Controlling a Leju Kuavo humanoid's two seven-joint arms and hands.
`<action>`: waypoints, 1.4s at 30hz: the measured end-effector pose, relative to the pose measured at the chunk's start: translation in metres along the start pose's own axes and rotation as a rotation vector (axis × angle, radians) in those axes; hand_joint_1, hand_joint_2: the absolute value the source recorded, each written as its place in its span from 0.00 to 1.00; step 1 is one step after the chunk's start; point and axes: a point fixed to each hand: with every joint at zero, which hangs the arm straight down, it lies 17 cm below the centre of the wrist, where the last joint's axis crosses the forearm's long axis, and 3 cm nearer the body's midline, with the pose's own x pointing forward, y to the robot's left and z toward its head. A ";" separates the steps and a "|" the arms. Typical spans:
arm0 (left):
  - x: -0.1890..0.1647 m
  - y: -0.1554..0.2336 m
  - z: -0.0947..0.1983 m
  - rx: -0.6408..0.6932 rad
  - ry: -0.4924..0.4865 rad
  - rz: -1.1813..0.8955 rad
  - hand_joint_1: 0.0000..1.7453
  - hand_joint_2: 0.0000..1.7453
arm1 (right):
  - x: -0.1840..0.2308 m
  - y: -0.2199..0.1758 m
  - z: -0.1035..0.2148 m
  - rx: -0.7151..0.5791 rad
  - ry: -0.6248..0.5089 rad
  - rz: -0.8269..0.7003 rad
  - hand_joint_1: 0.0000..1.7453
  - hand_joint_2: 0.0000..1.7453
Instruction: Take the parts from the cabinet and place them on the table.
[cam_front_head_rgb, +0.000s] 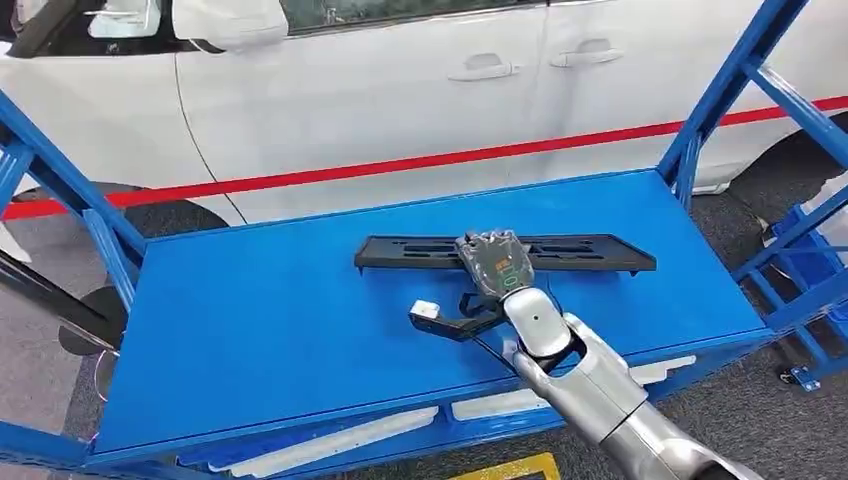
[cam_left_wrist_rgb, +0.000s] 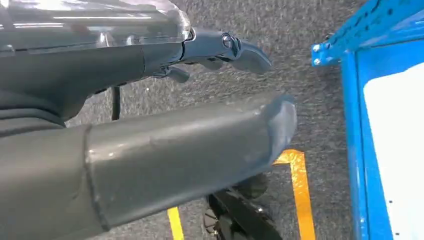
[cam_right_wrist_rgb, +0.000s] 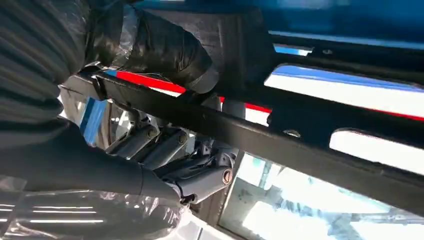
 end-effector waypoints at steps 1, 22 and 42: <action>0.000 0.000 0.000 0.000 0.000 0.000 0.00 0.00 | 0.000 0.000 0.000 0.001 0.000 0.000 1.00 1.00; -0.005 -0.015 0.019 0.004 -0.013 0.060 0.00 0.00 | 0.060 -0.189 0.072 -0.482 -0.370 -1.237 1.00 1.00; 0.000 -0.015 0.022 0.043 -0.051 0.087 0.00 0.00 | 0.022 -0.235 0.125 -0.705 -0.354 -1.344 1.00 1.00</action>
